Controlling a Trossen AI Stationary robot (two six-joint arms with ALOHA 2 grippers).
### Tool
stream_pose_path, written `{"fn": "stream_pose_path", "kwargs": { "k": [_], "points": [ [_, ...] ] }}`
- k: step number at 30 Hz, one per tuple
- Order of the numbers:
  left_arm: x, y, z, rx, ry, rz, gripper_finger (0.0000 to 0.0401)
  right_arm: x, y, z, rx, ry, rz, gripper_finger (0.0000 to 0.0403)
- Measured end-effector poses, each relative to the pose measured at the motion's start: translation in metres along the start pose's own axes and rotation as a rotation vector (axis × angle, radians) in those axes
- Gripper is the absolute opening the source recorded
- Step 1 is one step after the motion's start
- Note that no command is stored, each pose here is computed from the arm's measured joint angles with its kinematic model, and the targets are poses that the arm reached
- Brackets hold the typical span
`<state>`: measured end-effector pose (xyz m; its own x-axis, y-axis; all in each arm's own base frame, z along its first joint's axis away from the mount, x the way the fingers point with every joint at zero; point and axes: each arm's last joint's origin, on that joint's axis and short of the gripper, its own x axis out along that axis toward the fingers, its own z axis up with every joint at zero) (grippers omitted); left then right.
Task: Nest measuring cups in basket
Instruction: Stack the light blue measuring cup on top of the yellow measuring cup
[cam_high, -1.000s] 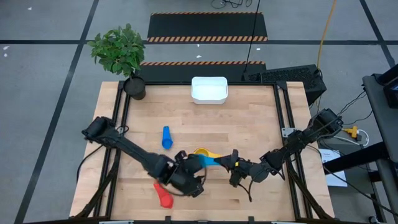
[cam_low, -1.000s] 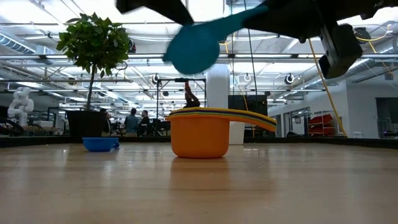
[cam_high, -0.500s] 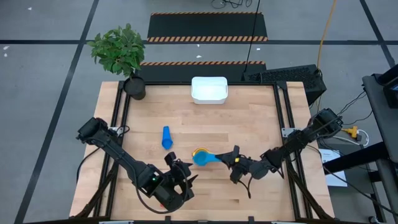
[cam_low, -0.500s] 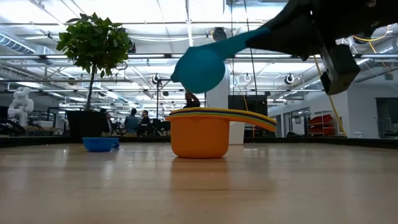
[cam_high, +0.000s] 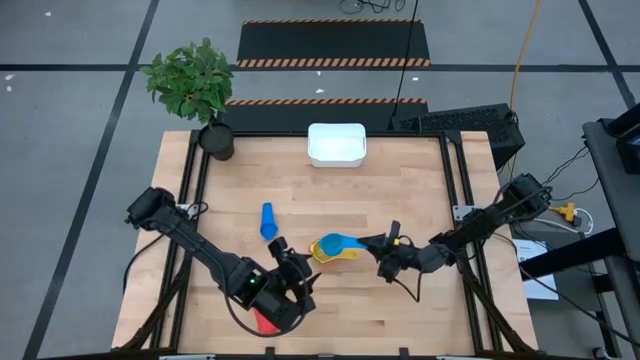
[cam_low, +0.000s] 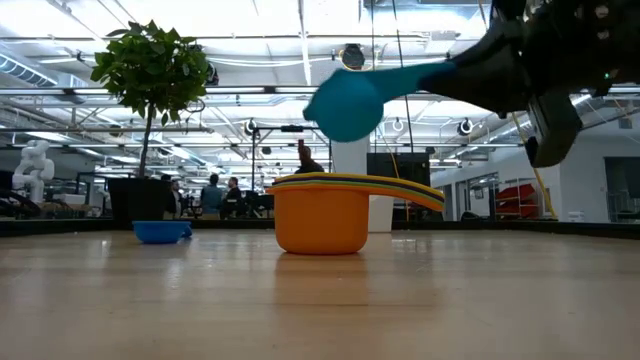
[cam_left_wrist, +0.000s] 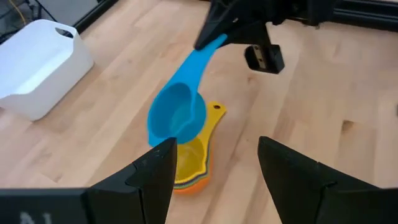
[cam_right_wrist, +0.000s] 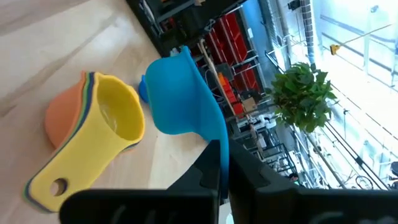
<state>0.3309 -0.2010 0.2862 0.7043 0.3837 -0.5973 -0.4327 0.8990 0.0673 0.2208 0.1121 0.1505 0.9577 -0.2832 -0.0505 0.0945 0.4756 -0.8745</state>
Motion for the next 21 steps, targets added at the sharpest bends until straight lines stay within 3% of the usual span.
{"fn": "stream_pose_path", "kwargs": {
  "k": [13,21],
  "points": [
    [0.024,0.02,0.016,-0.013,0.01,0.068,0.0227,0.003,0.017,-0.008,-0.036,0.035,0.018,0.0],
    [0.029,0.024,0.019,-0.027,0.042,0.046,0.0227,0.015,0.028,0.002,-0.012,0.022,-0.009,0.0]
  ]
}}
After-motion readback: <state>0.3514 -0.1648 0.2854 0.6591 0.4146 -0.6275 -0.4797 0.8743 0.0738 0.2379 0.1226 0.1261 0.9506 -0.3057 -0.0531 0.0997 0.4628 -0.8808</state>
